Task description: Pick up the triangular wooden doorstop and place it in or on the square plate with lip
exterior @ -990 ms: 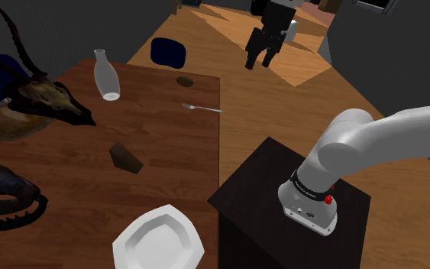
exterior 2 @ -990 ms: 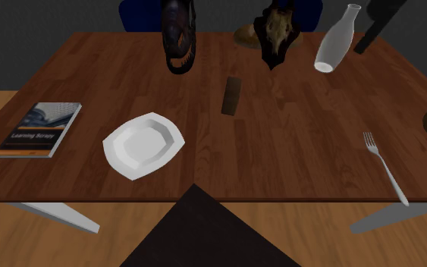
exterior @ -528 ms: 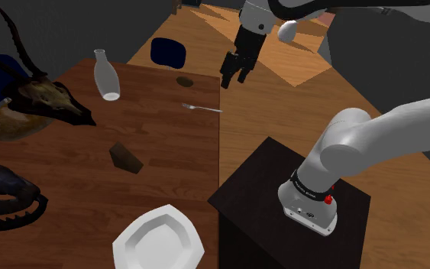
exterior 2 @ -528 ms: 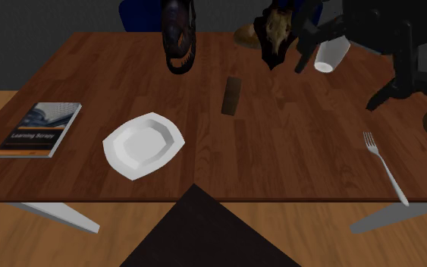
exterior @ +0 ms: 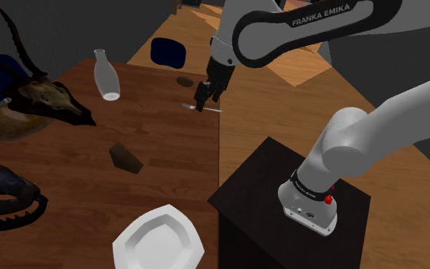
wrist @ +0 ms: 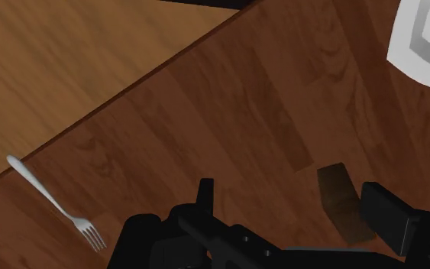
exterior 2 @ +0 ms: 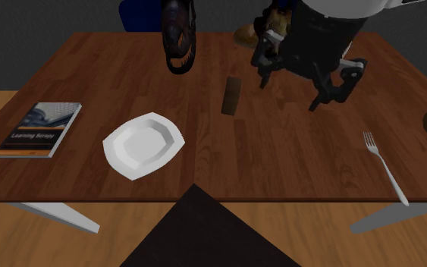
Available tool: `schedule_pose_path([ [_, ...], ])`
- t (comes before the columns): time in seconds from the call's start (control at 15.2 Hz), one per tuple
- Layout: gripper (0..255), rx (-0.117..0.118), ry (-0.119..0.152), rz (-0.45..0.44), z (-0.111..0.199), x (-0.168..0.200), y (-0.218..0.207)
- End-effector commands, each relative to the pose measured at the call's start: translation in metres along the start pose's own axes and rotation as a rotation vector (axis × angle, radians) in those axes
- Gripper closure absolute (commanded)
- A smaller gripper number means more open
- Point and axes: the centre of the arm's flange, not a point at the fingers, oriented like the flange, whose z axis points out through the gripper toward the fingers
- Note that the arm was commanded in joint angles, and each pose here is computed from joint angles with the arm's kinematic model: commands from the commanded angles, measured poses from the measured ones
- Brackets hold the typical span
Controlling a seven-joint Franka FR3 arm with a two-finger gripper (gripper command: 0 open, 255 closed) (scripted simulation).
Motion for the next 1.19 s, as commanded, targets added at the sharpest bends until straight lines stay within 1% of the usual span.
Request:
schedule_pose_path([
  [0.0, 0, -0.002, 0.017, -0.028, 0.019, 0.010, -0.012],
  [1.12, 0, -0.028, 0.135, -0.257, 0.196, 0.071, -0.128],
])
